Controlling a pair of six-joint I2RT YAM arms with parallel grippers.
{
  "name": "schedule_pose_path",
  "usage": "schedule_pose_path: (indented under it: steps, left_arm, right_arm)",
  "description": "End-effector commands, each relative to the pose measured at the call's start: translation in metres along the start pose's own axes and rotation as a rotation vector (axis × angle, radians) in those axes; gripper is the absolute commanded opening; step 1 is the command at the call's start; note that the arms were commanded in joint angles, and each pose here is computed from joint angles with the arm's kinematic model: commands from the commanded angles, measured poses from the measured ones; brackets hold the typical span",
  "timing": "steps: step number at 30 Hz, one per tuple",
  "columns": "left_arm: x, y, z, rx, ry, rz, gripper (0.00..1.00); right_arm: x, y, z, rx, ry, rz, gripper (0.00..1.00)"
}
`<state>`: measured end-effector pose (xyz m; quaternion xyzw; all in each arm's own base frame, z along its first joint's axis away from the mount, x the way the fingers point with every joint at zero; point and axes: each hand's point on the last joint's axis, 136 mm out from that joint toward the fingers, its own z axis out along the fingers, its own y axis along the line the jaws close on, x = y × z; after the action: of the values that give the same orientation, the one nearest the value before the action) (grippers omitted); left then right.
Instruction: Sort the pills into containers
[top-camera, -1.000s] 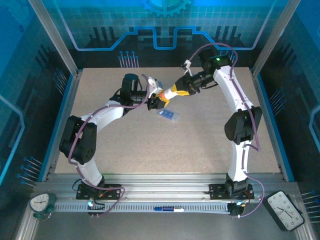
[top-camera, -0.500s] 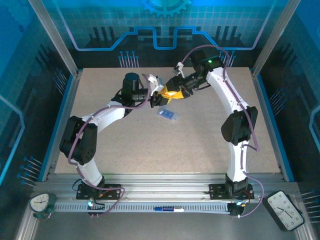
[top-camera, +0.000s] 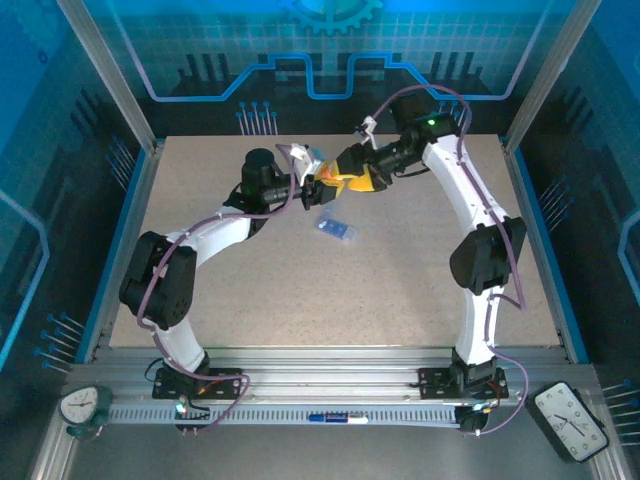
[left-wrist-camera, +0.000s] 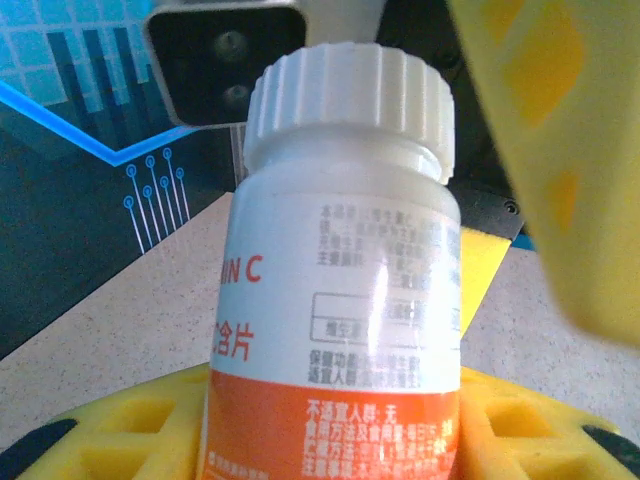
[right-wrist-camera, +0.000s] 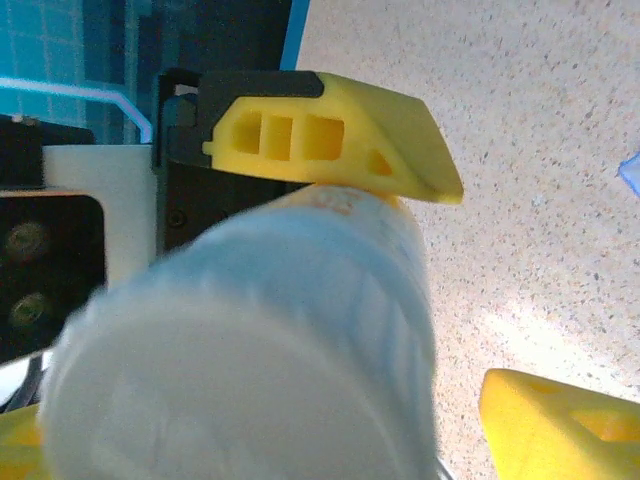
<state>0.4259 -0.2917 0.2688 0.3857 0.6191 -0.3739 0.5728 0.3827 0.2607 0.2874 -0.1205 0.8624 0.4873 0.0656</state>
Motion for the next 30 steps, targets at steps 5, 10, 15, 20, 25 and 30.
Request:
schedule_pose_path:
  steps: [5,10,15,20,25,30]
  left_arm:
    - [-0.003,0.011,0.003,-0.055,-0.045,-0.041,0.0]
    - [-0.007,0.014,0.003,-0.073,-0.058,-0.075,0.0]
    - [-0.014,0.017,0.004,-0.081,-0.094,-0.111,0.0]
    - [-0.02,0.017,0.005,-0.071,-0.108,-0.144,0.0]
    - [-0.025,0.019,0.006,-0.069,-0.145,-0.175,0.0]
    - [-0.031,0.02,0.007,-0.06,-0.177,-0.227,0.0]
  right_arm:
    - [-0.012,0.025,-0.04,-0.065,-0.139,-0.072,0.84]
    - [-0.027,0.026,-0.064,-0.067,-0.23,-0.073,0.83]
    - [-0.058,0.008,-0.091,-0.043,-0.422,-0.028,0.8]
    - [-0.08,-0.009,-0.106,-0.008,-0.562,-0.001,0.79]
    - [-0.091,-0.008,-0.111,0.071,-0.641,-0.026,0.78]
    - [-0.098,0.002,-0.111,0.097,-0.692,-0.059,0.78]
